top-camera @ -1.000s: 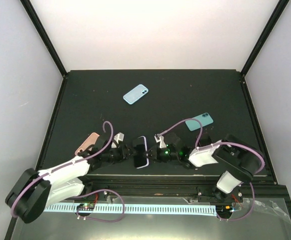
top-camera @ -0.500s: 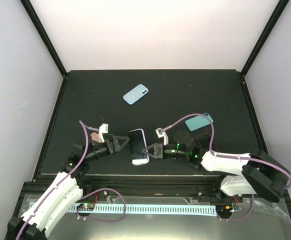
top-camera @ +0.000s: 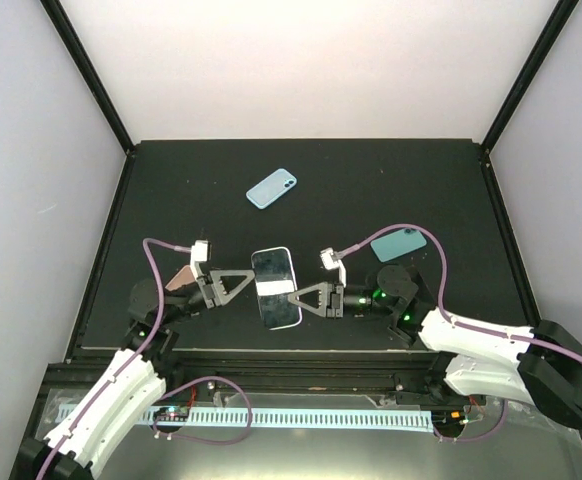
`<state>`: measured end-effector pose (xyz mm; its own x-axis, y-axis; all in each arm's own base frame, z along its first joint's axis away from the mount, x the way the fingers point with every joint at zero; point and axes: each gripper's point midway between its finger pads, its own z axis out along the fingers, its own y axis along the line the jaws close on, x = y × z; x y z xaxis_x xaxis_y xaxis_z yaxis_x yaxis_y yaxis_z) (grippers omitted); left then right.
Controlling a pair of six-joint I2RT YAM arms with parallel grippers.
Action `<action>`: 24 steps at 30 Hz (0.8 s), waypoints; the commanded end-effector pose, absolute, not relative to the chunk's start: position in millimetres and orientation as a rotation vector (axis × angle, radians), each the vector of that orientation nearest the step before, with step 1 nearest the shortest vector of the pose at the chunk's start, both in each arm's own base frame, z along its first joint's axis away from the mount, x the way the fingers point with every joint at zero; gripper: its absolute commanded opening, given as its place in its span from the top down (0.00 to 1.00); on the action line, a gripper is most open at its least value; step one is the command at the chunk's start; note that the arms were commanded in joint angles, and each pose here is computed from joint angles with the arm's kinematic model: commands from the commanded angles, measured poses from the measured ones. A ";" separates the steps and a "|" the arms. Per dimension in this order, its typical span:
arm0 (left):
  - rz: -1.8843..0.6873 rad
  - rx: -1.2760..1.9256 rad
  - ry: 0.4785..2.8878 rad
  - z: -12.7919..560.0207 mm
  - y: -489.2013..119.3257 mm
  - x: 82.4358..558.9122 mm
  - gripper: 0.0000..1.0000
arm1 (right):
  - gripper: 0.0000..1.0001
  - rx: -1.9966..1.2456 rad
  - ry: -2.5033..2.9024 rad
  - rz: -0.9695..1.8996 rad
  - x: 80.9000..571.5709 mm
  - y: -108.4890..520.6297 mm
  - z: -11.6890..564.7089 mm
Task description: Put the phone into the phone case
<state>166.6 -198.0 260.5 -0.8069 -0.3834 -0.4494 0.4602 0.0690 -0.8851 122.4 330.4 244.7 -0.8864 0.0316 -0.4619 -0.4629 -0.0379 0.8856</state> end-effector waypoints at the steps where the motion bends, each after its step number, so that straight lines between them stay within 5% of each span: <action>1: -1.910 0.116 1.594 289.0 -193.9 154.4 0.24 | 0.88 -0.516 1.722 2.077 111.4 323.6 280.5; 6: -1.917 0.133 1.569 295.7 -193.8 152.7 0.31 | 0.88 -0.519 1.700 2.118 108.1 324.2 287.1; 12: -1.919 0.126 1.585 293.2 -194.6 154.0 0.51 | 0.88 -0.510 1.708 2.122 109.4 327.3 287.4; 20: -1.896 0.127 1.614 289.3 -196.2 156.9 0.46 | 0.88 -0.505 1.750 2.108 109.3 335.1 281.2; 24: -1.900 0.124 1.634 285.3 -197.6 158.0 0.67 | 0.87 -0.505 1.760 2.108 108.6 337.5 279.2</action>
<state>160.2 -196.2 276.6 -0.8098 -0.4060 -0.4236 0.4779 -0.0375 -0.8776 108.9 335.6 251.4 -0.9054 -0.0047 -0.4245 -0.4219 -0.1005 0.9011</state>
